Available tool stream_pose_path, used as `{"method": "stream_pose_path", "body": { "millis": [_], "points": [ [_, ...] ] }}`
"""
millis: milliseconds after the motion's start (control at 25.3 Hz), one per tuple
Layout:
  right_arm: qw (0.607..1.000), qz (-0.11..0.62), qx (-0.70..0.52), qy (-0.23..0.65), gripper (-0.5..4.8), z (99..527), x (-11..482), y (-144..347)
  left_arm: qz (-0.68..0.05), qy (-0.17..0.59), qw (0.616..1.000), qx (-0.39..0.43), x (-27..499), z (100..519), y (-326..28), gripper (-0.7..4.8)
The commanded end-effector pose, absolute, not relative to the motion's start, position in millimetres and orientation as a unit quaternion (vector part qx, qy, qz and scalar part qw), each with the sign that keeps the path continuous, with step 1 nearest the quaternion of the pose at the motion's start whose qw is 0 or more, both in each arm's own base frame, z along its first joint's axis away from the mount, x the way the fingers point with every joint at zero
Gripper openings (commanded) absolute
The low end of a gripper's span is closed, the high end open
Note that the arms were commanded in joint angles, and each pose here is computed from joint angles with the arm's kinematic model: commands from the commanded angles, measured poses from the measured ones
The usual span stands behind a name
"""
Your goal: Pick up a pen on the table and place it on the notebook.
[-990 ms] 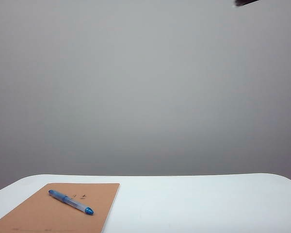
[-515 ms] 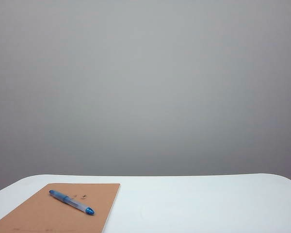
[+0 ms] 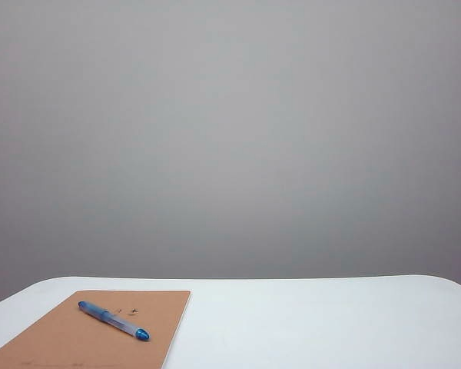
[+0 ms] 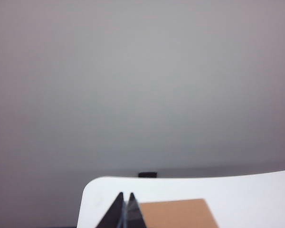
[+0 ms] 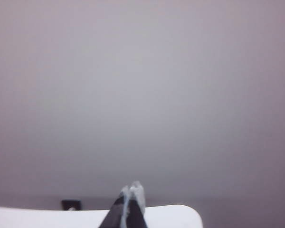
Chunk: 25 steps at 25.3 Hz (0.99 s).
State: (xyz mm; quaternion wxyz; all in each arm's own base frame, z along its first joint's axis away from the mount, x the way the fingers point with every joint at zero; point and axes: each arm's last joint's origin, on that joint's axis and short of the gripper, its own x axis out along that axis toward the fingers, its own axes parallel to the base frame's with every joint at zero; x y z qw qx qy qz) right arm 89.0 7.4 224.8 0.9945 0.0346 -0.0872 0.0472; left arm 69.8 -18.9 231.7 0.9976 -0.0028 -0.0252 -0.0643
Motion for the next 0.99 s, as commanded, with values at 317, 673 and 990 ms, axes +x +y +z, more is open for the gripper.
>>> {"method": "stream_pose_path", "body": {
  "millis": [317, 673, 990],
  "points": [
    [0.996, -0.001, 0.081, -0.037, -0.04, 171.0, 97.7, 5.3, -0.058, -0.020, 0.998, -0.016, 85.4, 195.2, -23.9, -0.06],
    [0.999, -0.001, 0.049, -0.009, -0.04, 165.5, 97.9, 5.4, -0.052, -0.012, 0.999, -0.006, 86.4, 191.0, -23.9, -0.06],
    [0.999, 0.003, 0.046, 0.017, -0.04, 160.7, 97.9, 5.7, -0.063, 0.001, 0.998, -0.023, 93.1, 164.9, -26.9, -0.06]
  ]
}}
